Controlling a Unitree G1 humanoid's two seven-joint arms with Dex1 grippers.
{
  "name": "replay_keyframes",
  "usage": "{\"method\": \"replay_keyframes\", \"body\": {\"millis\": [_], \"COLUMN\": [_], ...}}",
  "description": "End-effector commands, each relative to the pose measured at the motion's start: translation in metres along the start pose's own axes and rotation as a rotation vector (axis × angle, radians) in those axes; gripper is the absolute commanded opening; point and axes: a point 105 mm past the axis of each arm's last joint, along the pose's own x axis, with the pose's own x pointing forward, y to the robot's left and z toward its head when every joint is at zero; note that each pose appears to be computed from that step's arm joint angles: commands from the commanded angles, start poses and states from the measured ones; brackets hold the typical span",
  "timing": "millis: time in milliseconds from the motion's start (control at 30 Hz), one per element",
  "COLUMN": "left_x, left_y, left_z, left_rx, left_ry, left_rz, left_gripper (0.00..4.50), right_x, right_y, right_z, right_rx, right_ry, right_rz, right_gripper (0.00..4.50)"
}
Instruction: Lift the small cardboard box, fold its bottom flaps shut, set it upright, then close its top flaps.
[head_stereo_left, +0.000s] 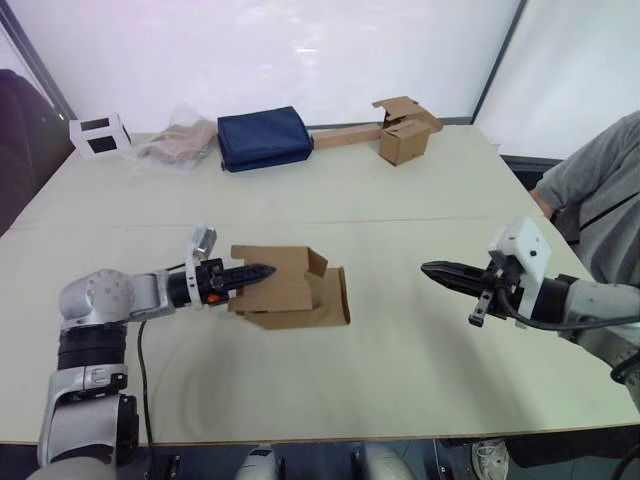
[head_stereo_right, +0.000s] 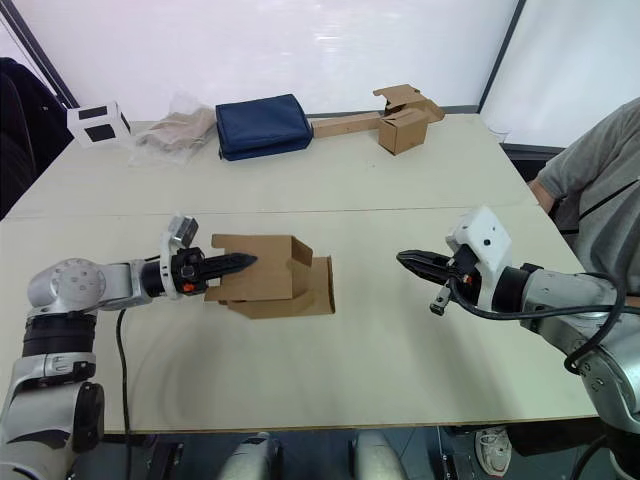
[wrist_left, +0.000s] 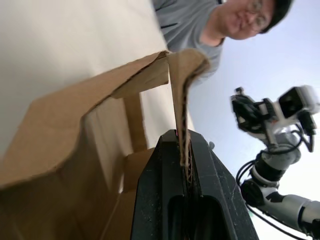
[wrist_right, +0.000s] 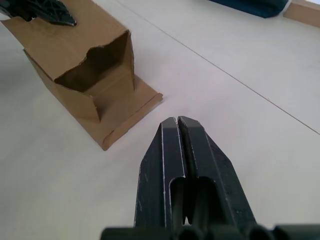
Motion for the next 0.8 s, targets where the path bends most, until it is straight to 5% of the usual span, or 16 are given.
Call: {"method": "replay_keyframes", "body": {"millis": [33, 333, 567, 800], "left_x": [0.005, 0.019, 0.031, 0.034], "left_y": [-0.039, -0.053, -0.059, -0.064], "left_z": [0.024, 0.040, 0.045, 0.054], "left_rx": [0.304, 0.811, 0.893, 0.927], "left_ry": [-0.063, -0.067, -0.064, -0.075], "left_rz": [-0.094, -0.066, -0.103, -0.124], "left_gripper": [0.03, 0.03, 0.03, 0.03], "right_x": [0.000, 0.016, 0.044, 0.085], "right_y": [-0.007, -0.031, -0.031, -0.015], "right_z": [0.019, 0.049, 0.064, 0.053], "right_rx": [-0.035, 0.051, 0.185, 0.223], "right_ry": [-0.086, -0.269, -0.365, -0.314], "right_rz": [-0.048, -0.181, -0.186, -0.156], "right_gripper": [0.00, 0.00, 0.00, 0.00]}}
